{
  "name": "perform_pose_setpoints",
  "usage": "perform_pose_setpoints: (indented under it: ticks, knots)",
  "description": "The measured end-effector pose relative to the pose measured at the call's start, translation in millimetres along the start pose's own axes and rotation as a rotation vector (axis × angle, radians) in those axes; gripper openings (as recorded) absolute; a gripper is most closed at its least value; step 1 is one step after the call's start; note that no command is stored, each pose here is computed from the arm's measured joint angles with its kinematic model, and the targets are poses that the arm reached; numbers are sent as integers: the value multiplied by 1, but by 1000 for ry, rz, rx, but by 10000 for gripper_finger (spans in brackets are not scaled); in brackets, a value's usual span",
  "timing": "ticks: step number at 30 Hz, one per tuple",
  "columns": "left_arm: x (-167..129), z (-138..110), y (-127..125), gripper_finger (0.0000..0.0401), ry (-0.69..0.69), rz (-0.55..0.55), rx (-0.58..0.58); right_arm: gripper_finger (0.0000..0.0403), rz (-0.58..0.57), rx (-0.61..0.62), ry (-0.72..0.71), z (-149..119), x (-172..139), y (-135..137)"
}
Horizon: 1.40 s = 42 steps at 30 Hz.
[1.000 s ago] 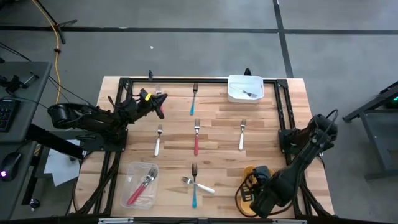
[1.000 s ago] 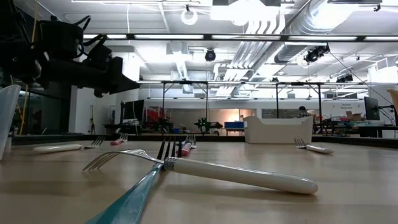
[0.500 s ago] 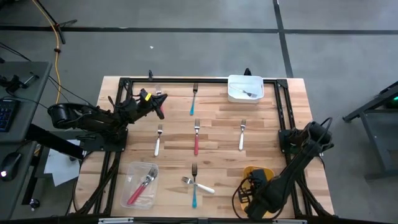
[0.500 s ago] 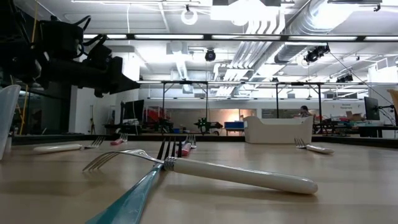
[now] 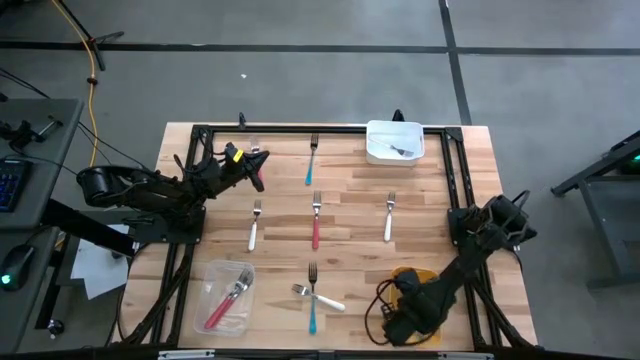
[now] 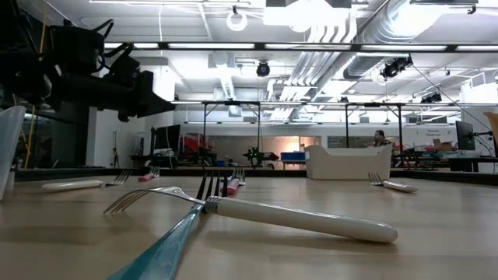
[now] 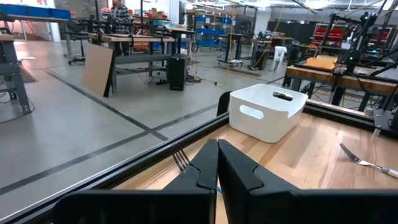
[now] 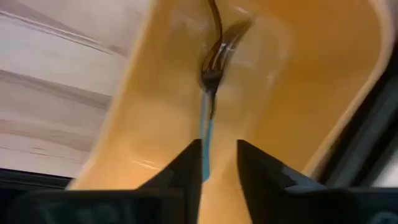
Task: Sort silverware by color (type)
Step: Put the middle left blue fork into the yellow bin, then put the bottom white fork into the white bin
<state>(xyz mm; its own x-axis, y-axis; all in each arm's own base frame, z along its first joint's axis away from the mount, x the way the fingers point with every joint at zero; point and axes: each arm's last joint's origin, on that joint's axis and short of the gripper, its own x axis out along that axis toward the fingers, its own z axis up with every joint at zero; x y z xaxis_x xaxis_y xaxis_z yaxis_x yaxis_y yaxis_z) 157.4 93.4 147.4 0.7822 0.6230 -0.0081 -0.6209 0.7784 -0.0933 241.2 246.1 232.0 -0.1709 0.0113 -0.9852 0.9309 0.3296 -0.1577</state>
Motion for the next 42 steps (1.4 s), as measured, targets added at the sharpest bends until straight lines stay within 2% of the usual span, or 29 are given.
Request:
perform_pose_setpoints:
  ticks: [3,6,8,11,14,16,20,26,31,36,42]
  knots:
    - [0,0,0,0,1,-3,0,134,-52,-87,49,12,-6,-2]
    - [0,0,0,0,1,-4,2,134,-72,-163,40,23,-25,-9]
    - [0,0,0,0,1,-4,2,115,-73,-204,-8,31,-41,-15]
    - [0,0,0,0,1,-4,2,66,27,-264,-106,44,-61,-16]
    - [0,0,0,0,1,-4,2,14,133,-360,-176,55,-68,-6]
    - [0,0,0,0,1,-3,2,8,195,-436,-194,62,-64,8]
    - [0,0,0,0,2,-6,2,38,294,-537,-218,79,-46,39]
    - [0,0,0,0,2,-7,32,81,409,-701,-332,103,-26,83]
    - [0,-1,0,0,15,-22,74,115,488,-887,-348,110,4,119]
    - [0,-1,-3,0,17,-97,67,157,478,-945,-340,112,23,132]
    - [0,-1,-3,0,13,-99,72,193,527,-951,-362,110,29,141]
